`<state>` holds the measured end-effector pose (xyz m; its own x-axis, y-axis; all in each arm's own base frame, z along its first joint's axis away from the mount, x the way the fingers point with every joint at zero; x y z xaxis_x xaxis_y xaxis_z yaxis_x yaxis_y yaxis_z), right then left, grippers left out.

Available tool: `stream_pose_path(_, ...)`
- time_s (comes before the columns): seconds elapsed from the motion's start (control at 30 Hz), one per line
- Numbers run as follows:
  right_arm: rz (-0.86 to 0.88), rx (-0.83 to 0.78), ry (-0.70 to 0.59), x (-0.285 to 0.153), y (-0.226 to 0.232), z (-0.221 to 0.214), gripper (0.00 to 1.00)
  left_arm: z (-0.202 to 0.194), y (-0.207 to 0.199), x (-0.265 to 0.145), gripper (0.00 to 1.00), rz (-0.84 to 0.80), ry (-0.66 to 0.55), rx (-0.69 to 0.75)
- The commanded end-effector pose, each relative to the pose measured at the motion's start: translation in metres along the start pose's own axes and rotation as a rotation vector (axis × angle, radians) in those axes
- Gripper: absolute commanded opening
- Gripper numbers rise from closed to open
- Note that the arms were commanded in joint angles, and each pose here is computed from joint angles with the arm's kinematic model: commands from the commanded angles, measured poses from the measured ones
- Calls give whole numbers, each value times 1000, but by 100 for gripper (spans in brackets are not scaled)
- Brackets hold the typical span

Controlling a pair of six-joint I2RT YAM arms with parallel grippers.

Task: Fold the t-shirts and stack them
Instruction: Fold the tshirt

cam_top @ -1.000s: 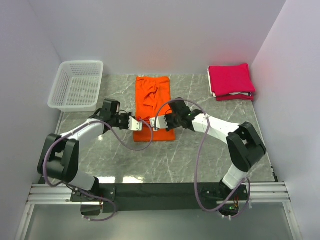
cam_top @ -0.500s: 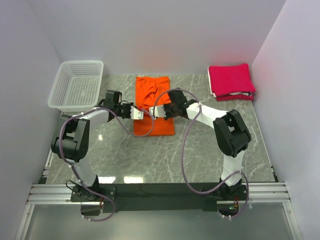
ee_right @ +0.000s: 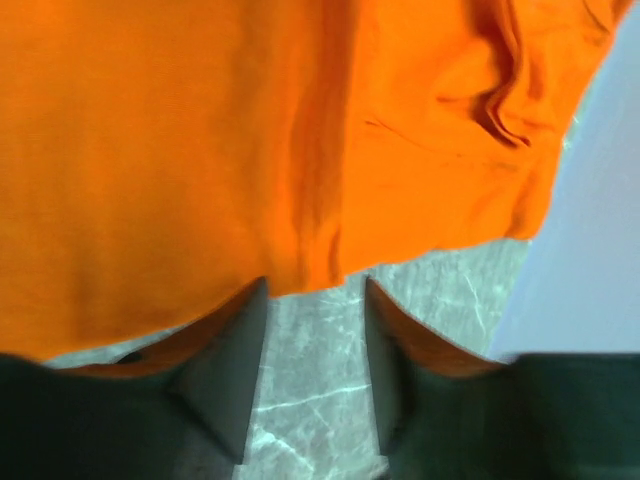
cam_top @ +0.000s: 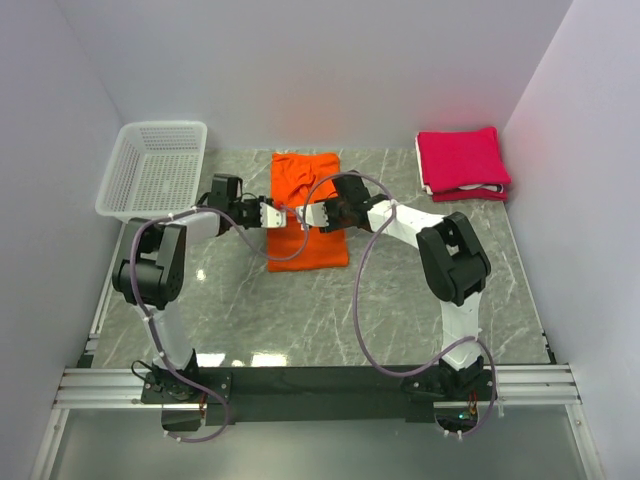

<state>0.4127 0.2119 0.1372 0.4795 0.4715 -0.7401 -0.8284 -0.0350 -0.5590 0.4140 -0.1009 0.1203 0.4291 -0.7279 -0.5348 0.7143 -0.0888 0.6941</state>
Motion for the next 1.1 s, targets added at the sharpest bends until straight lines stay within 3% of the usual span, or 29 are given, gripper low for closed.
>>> stream_pose_path(0.0, -147, 38, -13, -26, -27, 6, 52, 4, 45, -15, 35, 154, -8, -36)
stream_pose_path(0.2, -171, 108, -26, -70, -31, 10, 52, 17, 53, -47, 38, 174, -15, -127)
stream_pose_path(0.4, -6, 123, -86, -98, 19, 18, 50, 52, -8, -73, 41, -11, -85, -161)
stream_pose_path(0.63, 142, 77, -89, -86, 91, 18, 50, 80, -83, -70, 45, -143, -106, -180)
stream_pose_path(1.07, 231, 118, -13, -45, 112, 9, 47, 78, -102, -40, 42, -220, -65, -163)
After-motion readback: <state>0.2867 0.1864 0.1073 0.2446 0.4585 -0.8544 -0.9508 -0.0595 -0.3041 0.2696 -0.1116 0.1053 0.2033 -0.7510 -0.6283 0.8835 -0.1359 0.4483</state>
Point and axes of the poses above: each gripper's point midway between its finger pads, its own x axis out along the fingers, its own y axis along the line the jaws close on, z = x × y, the point moved 10 cm from there along -x, back along the fingers, and after that the axes turned 9 degrees about x, right-handed, at the moved point
